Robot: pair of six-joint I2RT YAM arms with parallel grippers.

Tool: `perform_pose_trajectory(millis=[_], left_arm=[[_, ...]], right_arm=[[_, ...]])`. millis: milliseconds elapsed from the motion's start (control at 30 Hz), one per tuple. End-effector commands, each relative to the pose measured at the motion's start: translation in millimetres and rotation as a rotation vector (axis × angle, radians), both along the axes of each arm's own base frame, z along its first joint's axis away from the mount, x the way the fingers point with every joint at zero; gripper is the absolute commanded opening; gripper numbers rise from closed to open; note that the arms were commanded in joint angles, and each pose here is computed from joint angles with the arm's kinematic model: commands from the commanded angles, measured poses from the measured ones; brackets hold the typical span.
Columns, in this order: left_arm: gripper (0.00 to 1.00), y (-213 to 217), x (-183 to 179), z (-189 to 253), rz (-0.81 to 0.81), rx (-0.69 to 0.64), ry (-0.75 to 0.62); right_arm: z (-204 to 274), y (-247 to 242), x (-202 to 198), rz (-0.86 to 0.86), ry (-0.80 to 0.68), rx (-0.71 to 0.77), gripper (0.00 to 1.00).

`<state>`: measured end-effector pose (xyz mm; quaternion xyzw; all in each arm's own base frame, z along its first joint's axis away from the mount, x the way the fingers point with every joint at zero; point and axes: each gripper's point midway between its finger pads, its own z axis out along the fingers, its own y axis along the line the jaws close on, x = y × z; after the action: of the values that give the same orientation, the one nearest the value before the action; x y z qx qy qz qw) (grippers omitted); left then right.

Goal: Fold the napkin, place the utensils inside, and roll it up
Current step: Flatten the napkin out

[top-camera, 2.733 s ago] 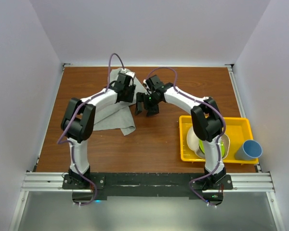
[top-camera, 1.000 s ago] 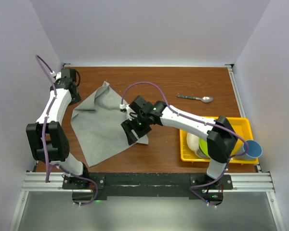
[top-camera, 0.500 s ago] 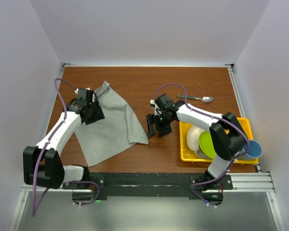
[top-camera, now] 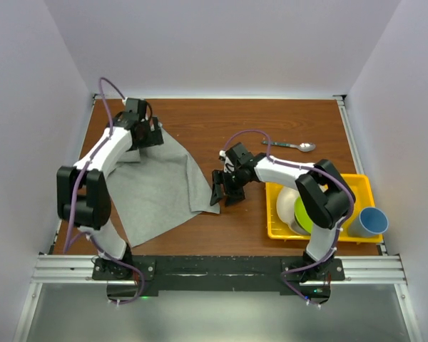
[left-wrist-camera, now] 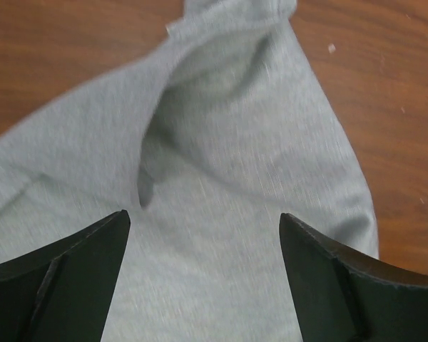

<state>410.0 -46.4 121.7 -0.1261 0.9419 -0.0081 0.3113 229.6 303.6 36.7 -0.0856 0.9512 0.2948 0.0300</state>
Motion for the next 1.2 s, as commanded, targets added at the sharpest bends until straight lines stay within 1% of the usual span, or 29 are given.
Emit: perform_pose_trajectory(millis=[0, 67, 133, 233, 267, 300, 333, 367, 400, 433, 467, 500, 533, 600, 633, 700, 733, 767, 800, 833, 900, 933, 967, 1000, 1033, 1067, 1100, 1133, 1167], left_arm=[[0.91, 32, 37, -8, 0.023, 0.156, 0.006], [0.9, 49, 45, -9, 0.08, 0.189, 0.015], [0.9, 57, 50, -14, 0.1, 0.202, 0.013], [0.88, 68, 57, -21, 0.098, 0.197, 0.006], [0.84, 75, 60, -22, 0.11, 0.18, 0.008], [0.8, 78, 58, -33, 0.116, 0.17, 0.046], [0.75, 81, 59, -36, 0.119, 0.161, 0.055], [0.62, 91, 62, -35, 0.139, 0.149, 0.054], [0.56, 96, 63, -37, 0.146, 0.15, 0.061], [0.49, 101, 64, -35, 0.15, 0.155, 0.056], [0.4, 109, 66, -31, 0.167, 0.157, 0.042], [0.36, 114, 69, -27, 0.175, 0.159, 0.025], [0.26, 124, 73, -20, 0.192, 0.165, 0.009], [0.19, 132, 76, -18, 0.202, 0.176, 0.006], [0.12, 142, 82, -9, 0.218, 0.183, -0.012], [0.07, 154, 83, -11, 0.244, 0.211, 0.009], [0.07, 163, 89, -1, 0.261, 0.231, -0.01], [0.07, 168, 91, -4, 0.268, 0.243, 0.002], [0.12, 173, 93, -1, 0.273, 0.259, -0.002], [0.29, 180, 97, 6, 0.287, 0.279, -0.018], [0.47, 182, 100, 2, 0.29, 0.289, -0.002], [0.64, 179, 108, 10, 0.294, 0.269, -0.023], [0.68, 175, 105, 5, 0.291, 0.255, 0.005], [0.72, 172, 105, 6, 0.298, 0.244, 0.008], [0.75, 166, 104, 7, 0.298, 0.24, 0.01], [0.75, 160, 96, 10, 0.299, 0.231, 0.028], [0.75, 154, 92, 14, 0.318, 0.214, 0.029], [0.74, 141, 83, 9, 0.3, 0.216, 0.049], [0.74, 134, 78, 29, 0.299, 0.209, -0.001]], right_arm=[[-1, 6, 1, 0.0, 0.001, 0.02, 0.65], [-6, 6, 0, -0.002, 0.021, 0.016, 0.6], [-9, 5, -3, 0.001, 0.038, 0.005, 0.54], [-8, 7, -1, 0.005, 0.042, 0.007, 0.42], [-7, 9, 0, 0.007, 0.043, 0.012, 0.33], [-10, 10, 0, 0.007, 0.053, 0.009, 0.26], [-10, 10, 1, 0.004, 0.058, 0.007, 0.2], [-9, 12, 4, 0.004, 0.057, 0.008, 0.05], [-10, 13, 5, 0.002, 0.061, 0.001, 0.0], [-7, 14, 12, -0.006, 0.038, -0.009, 0.0], [-6, 9, 14, -0.012, 0.04, -0.037, 0.0], [-4, 4, 19, -0.007, 0.016, -0.063, 0.0], [4, 0, 37, -0.027, -0.05, -0.107, 0.0], [17, -16, 42, -0.012, -0.083, -0.183, 0.0], [33, -19, 50, -0.011, -0.114, -0.206, 0.0], [53, -27, 63, -0.019, -0.199, -0.249, 0.0], [69, -27, 68, -0.022, -0.223, -0.254, 0.0], [77, -28, 72, -0.009, -0.252, -0.26, 0.0], [85, -26, 76, -0.005, -0.276, -0.249, 0.0], [101, -18, 83, 0.002, -0.316, -0.22, 0.0], [118, -4, 84, 0.069, -0.409, -0.218, 0.0], [133, 10, 91, 0.091, -0.471, -0.206, 0.0], [138, 33, 80, 0.184, -0.524, -0.197, 0.0], [142, 47, 76, 0.228, -0.559, -0.206, 0.0], [168, 69, 73, 0.266, -0.616, -0.167, 0.0], [149, 99, 55, 0.368, -0.598, -0.169, 0.0], [151, 116, 45, 0.408, -0.581, -0.13, 0.0], [164, 132, 38, 0.424, -0.581, -0.084, 0.0], [157, 146, 29, 0.437, -0.548, -0.052, 0.0]])
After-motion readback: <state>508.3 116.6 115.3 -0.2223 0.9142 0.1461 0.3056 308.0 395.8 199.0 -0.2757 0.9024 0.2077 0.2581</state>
